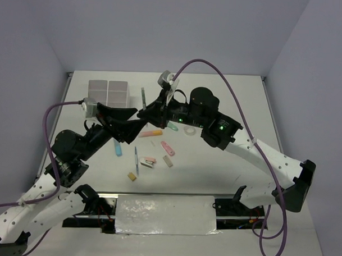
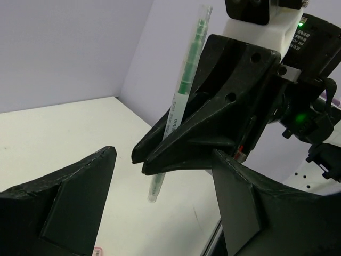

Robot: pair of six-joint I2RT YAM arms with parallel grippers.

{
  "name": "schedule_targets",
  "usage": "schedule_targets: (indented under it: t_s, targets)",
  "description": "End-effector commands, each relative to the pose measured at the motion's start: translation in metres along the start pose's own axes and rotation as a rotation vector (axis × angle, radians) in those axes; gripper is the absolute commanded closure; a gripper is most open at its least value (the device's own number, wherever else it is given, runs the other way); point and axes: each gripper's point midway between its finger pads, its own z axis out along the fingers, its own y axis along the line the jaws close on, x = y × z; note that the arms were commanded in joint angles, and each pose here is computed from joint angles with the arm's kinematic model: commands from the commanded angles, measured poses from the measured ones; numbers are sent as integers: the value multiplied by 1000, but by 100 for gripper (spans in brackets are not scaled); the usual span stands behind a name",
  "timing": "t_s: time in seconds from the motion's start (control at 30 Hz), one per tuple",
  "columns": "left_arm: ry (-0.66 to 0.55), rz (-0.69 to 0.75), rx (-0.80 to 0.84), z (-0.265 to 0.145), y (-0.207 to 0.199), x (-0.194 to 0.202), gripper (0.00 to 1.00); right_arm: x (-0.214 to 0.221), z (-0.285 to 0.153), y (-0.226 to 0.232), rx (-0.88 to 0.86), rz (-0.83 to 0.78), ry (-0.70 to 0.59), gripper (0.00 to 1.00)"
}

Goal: Sort the stationery into containers
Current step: Place the pen in the storage box.

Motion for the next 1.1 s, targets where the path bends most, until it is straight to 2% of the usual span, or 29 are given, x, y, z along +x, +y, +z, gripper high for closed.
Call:
schedule_targets:
  t_s: [0.0,0.13,0.33,0.53,0.73,0.9,0.97,1.03,1.07]
  targets:
    - [-40,18,47,-1,-14,-17,16,-16,0,13,-44,-36,-75,100]
    - [-46,42,104,3,-25,-23,18,5,4,9,-36,-27,-11,100]
    - [-100,81,27,-2,-15,-38,21,44,4,9,-34,-49,116,100]
    - [-59,91,-11,6,-6,-32,26,46,-2,23,-79,-66,108,100]
    - [-34,68,6,12,-5,-20,42,45,-3,28,-84,-80,112,100]
    - [10,59,-9,14,1,-8,40,33,-8,22,-31,-77,62,100]
    - [26,57,-11,13,3,-1,46,30,-8,23,-27,-76,50,100]
    - [43,49,1,12,2,5,60,29,-6,20,-13,-68,51,100]
    - [49,49,7,12,2,7,64,29,-4,15,12,-63,54,100]
